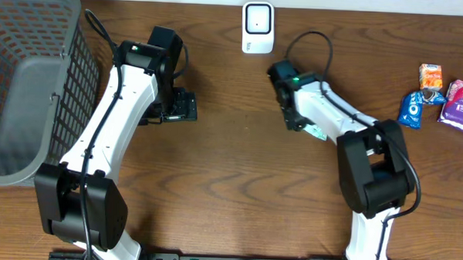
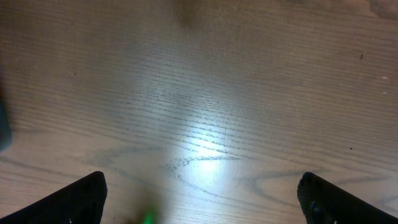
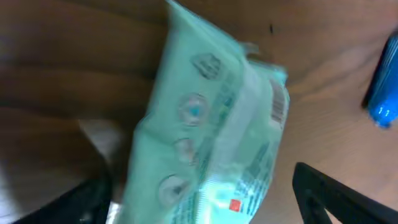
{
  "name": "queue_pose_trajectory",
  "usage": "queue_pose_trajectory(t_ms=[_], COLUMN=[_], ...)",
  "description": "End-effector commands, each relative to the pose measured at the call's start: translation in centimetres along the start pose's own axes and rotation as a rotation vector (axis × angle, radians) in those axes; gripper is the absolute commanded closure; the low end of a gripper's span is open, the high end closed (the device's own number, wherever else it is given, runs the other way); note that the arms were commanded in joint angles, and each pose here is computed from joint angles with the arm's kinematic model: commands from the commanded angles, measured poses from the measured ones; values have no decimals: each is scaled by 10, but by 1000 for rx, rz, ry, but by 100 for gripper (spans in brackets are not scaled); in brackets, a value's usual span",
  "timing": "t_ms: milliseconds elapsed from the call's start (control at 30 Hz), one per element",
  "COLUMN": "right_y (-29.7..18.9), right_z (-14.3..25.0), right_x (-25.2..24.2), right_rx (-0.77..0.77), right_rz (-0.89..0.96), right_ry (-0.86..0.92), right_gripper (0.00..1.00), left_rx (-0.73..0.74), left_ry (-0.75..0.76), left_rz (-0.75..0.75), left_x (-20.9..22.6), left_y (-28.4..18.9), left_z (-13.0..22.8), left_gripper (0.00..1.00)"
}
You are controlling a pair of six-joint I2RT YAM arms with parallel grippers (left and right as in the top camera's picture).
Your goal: Scan the item barcode
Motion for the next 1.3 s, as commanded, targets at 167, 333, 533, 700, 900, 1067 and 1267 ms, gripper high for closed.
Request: queue_pose_trajectory(t_ms=[167, 333, 533, 700, 900, 1067, 1267], right_y=[11, 2, -66, -135, -127, -86, -41], right_z=[16, 16, -15, -35, -28, -9, -20], right_x=[-2, 16, 59, 68, 68, 74, 33], right_rx=[55, 112, 213, 261, 329, 447, 358], right_rz=[-40, -174, -698, -1238, -1456, -1583, -1533], right_ry=[28, 44, 7, -14, 73, 313, 451], right_gripper=[91, 99, 99, 99, 99, 99, 54], left_rx=[-11, -11, -11, -11, -11, -11, -11], left_ry=[2, 2, 2, 2, 2, 2, 2], left_rz=[-7, -8, -7, -7, -7, -7, -7], left_x=[1, 2, 1, 1, 1, 1, 1], left_y=[-4, -4, -4, -4, -4, -4, -4], left_z=[-1, -1, -1, -1, -1, -1, -1], left_gripper=[2, 2, 2, 2, 2, 2, 2])
Point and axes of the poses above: each gripper's point midway between its finger pads, its own y axis out along the fingers, its own x axis along the line the jaws close on, z = x × y, the point moved 1 cm from there along -y, back along the fingers, and after that the axes turned 10 degrees about y, right-handed, at the moved point
